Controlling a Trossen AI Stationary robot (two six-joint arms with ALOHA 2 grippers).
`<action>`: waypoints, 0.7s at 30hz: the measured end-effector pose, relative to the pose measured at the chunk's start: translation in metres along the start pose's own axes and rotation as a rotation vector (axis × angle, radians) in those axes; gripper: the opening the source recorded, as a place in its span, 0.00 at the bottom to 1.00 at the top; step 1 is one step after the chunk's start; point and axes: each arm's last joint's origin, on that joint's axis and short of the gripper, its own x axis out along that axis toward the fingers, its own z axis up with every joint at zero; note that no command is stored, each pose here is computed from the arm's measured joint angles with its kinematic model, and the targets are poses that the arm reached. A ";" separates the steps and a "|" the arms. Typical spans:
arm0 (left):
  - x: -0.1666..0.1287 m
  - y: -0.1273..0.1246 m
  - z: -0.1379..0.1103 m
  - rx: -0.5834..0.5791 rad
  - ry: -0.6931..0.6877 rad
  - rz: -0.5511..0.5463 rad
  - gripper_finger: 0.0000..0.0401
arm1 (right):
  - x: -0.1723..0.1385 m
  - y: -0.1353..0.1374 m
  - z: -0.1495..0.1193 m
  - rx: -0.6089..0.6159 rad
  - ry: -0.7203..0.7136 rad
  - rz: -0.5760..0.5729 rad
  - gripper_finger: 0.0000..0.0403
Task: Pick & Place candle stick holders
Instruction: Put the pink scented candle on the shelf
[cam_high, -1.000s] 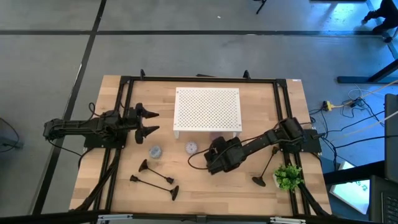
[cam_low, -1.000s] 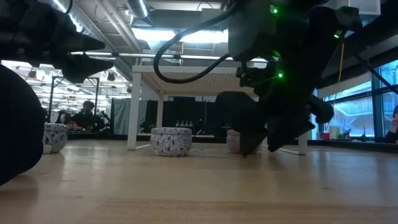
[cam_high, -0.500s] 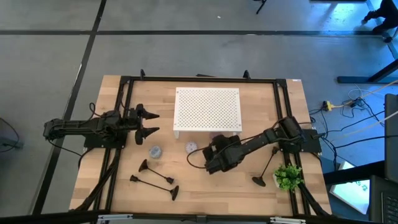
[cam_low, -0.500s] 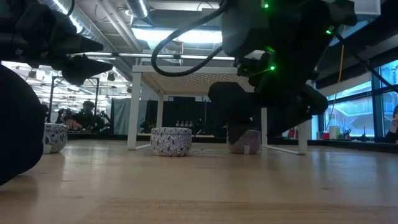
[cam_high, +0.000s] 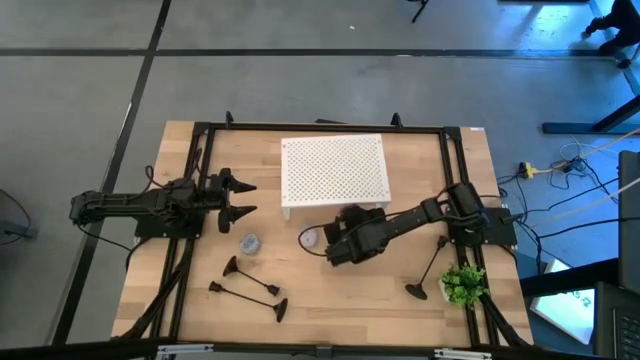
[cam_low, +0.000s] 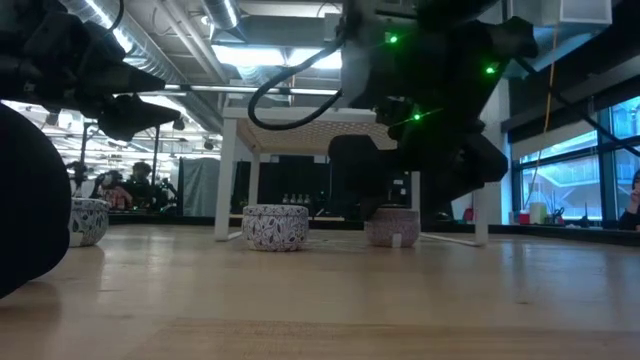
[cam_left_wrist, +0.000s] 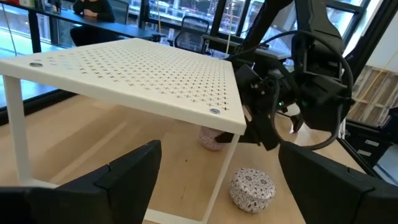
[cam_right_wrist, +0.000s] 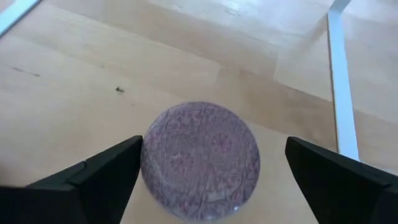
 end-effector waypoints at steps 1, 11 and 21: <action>0.000 0.000 0.000 0.000 0.000 0.000 0.80 | 0.001 0.000 0.001 0.003 0.000 0.001 0.98; 0.000 0.000 0.000 0.000 0.001 0.000 0.80 | 0.013 0.006 0.011 -0.006 0.059 0.036 0.98; 0.000 -0.001 -0.001 0.002 0.012 -0.022 0.80 | 0.023 0.004 0.019 -0.034 0.128 0.023 0.98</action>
